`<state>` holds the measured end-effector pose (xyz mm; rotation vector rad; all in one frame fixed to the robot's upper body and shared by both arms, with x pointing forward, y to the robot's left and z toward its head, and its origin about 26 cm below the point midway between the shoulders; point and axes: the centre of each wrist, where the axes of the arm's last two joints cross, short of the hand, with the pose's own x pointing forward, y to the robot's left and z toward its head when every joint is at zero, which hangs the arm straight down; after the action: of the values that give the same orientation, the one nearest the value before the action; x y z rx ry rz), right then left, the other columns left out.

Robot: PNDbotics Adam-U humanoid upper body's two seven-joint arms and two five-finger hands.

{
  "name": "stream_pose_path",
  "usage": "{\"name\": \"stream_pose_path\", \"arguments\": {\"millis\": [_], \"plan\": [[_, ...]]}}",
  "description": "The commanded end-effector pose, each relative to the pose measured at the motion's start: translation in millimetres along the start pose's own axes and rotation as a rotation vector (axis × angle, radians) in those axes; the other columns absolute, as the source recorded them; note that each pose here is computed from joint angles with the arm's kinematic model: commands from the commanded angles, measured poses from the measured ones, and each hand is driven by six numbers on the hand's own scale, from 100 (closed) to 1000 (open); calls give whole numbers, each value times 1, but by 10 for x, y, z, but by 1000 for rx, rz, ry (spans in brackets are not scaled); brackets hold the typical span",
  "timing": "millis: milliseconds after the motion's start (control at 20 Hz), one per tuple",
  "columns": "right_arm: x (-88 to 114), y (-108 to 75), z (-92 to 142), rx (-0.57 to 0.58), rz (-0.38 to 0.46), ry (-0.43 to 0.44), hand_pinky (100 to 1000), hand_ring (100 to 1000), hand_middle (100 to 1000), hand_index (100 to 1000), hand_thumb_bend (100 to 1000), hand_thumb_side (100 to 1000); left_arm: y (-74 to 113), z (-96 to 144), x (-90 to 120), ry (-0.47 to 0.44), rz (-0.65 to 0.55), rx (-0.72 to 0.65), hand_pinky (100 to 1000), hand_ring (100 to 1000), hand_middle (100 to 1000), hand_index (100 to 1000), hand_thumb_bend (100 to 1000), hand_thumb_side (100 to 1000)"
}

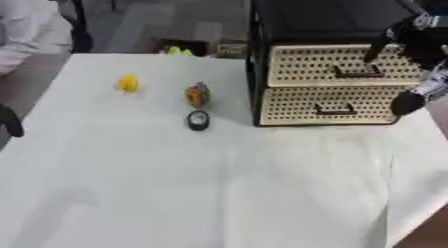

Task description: Pick up objects from table and place into drawer.

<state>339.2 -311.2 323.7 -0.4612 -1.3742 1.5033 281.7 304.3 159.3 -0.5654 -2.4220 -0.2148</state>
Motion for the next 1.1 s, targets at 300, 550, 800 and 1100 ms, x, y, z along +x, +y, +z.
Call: {"name": "stream_pose_path", "arguments": {"millis": [300,550,800,1100], "plan": [[-13,-109,-12,-31,39,54,100,100,100,779,1000,541,11,-28,50,-13,-17,-14,394,502,505,713,100,980],[-52,-96,-75,-25,39,74,100,100,100,787,1000,541,9,-25,47,-14,-17,-14,395,502,506,714,100,979],[-87,-96,-110,-28,50,97,100,100,100,797,1000,541,7,-25,45,-16,-16,-15,395,502,506,714,100,979],[-118,-85,-158,-43,75,124,100,100,100,805,1000,541,2,-20,40,-15,-14,-15,394,501,506,714,100,979]]}}
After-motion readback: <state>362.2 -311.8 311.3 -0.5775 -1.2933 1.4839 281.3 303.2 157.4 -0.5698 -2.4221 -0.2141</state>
